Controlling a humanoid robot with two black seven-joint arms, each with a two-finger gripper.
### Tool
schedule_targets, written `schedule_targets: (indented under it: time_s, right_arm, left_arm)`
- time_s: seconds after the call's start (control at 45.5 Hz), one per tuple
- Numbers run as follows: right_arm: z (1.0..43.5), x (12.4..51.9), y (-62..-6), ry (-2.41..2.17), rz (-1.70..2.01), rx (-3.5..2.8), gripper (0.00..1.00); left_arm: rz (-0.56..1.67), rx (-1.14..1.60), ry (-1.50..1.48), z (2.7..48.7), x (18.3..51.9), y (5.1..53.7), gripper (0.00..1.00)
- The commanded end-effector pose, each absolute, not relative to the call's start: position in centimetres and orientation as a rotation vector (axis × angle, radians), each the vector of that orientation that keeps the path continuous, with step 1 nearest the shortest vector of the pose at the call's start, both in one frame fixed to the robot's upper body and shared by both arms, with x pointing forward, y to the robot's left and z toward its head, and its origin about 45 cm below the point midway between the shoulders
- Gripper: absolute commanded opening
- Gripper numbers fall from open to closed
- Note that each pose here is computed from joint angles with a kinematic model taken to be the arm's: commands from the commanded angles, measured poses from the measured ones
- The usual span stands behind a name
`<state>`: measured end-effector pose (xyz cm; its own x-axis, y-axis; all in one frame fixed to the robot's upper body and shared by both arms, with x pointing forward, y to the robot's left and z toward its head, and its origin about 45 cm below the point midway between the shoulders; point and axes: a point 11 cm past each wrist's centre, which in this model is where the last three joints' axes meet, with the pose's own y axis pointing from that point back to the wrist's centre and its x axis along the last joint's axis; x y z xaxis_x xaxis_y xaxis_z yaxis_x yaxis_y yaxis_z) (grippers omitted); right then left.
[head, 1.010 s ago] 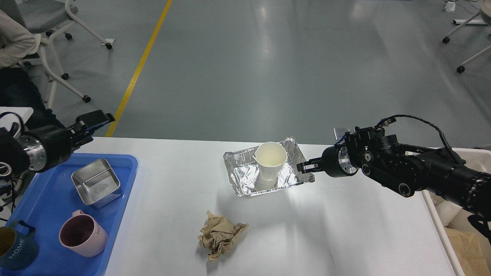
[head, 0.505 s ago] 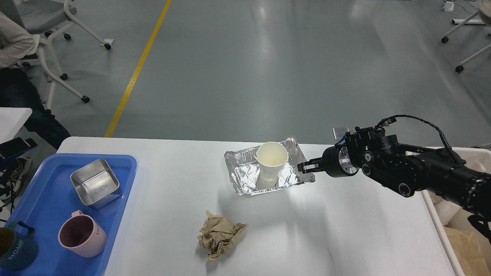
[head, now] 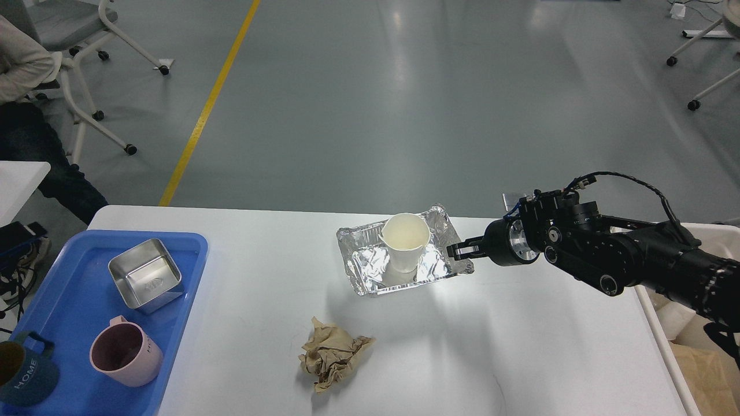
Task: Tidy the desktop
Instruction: 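Reach the left gripper down to the crumpled brown paper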
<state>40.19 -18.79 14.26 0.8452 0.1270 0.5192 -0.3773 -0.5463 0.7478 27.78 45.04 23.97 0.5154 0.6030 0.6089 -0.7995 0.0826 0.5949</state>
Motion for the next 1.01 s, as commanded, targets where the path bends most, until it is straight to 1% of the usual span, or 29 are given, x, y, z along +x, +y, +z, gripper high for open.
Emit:
schedule_targets:
  time_s: [0.0,0.154,0.264,0.417,0.703,0.988]
  right_arm:
    - [14.3,40.2,-19.0,-0.186,0.654,2.051,0.0]
    - [14.4,40.2,-19.3,-0.192,0.649,2.051,0.0]
    - [14.4,40.3,-19.5,-0.196,0.648,2.047,0.0]
    - [14.4,40.3,-19.6,-0.197,0.648,2.046,0.0]
    - [14.3,40.2,-19.5,-0.197,0.647,2.049,0.0]
    - [14.4,40.3,-19.6,-0.198,0.646,2.048,0.0]
  left_arm:
    - [0.857,1.008,-0.298,21.8,30.2,38.4,0.87]
    - [0.663,0.944,-0.379,20.3,32.1,31.1,0.88]
    - [0.572,0.937,-0.398,18.7,32.5,28.0,0.89]
    - [0.469,0.974,-0.385,16.4,31.1,26.6,0.92]
    - [0.37,1.03,-0.397,13.6,29.3,26.9,0.92]
    - [0.277,1.035,-0.382,8.7,27.9,23.9,0.93]
